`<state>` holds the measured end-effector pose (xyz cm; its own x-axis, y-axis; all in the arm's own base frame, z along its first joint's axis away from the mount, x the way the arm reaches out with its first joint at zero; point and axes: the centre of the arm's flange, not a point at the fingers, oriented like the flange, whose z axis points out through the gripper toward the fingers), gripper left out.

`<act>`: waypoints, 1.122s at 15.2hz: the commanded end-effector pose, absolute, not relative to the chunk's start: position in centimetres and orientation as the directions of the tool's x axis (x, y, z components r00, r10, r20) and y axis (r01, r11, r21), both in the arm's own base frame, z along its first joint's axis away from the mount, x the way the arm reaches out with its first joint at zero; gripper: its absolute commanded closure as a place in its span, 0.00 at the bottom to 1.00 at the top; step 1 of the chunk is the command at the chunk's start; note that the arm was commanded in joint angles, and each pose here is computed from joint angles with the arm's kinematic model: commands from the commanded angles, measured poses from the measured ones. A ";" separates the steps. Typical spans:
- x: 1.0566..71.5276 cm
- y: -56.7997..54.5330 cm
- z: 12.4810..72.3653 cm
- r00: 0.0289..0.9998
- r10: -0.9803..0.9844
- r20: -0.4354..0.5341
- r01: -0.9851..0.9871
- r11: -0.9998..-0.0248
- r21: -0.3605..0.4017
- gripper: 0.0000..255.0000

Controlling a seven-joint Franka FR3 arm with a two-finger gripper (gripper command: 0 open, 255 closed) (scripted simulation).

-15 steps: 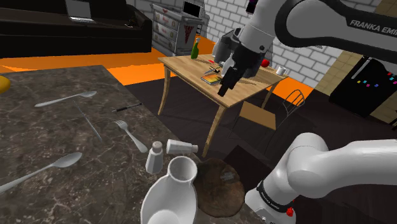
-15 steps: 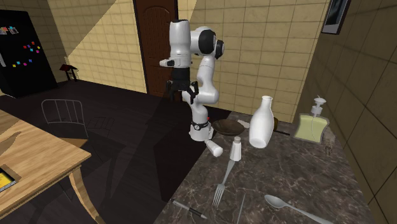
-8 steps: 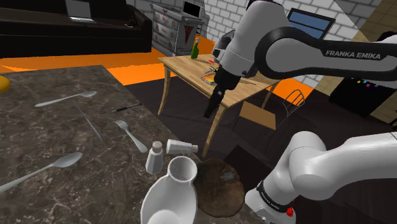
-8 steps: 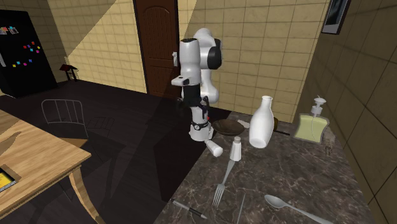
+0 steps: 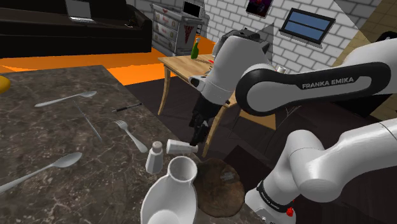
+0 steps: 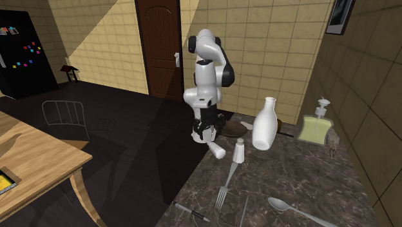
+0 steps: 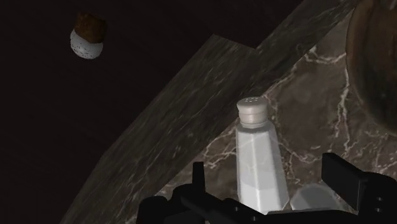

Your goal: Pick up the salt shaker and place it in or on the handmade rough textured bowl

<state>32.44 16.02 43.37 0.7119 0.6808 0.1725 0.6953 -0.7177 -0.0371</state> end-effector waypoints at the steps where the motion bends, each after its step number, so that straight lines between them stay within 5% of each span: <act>1: 32.0 17.0 42.4 0.676 0.715 0.178 0.731 -0.682 -0.035 0.00; 16: 32.4 17.6 38.4 0.676 0.715 0.178 0.731 -0.682 -0.035 0.00; 17: 32.4 17.6 38.4 0.676 0.715 0.178 0.731 -0.682 -0.035 1.00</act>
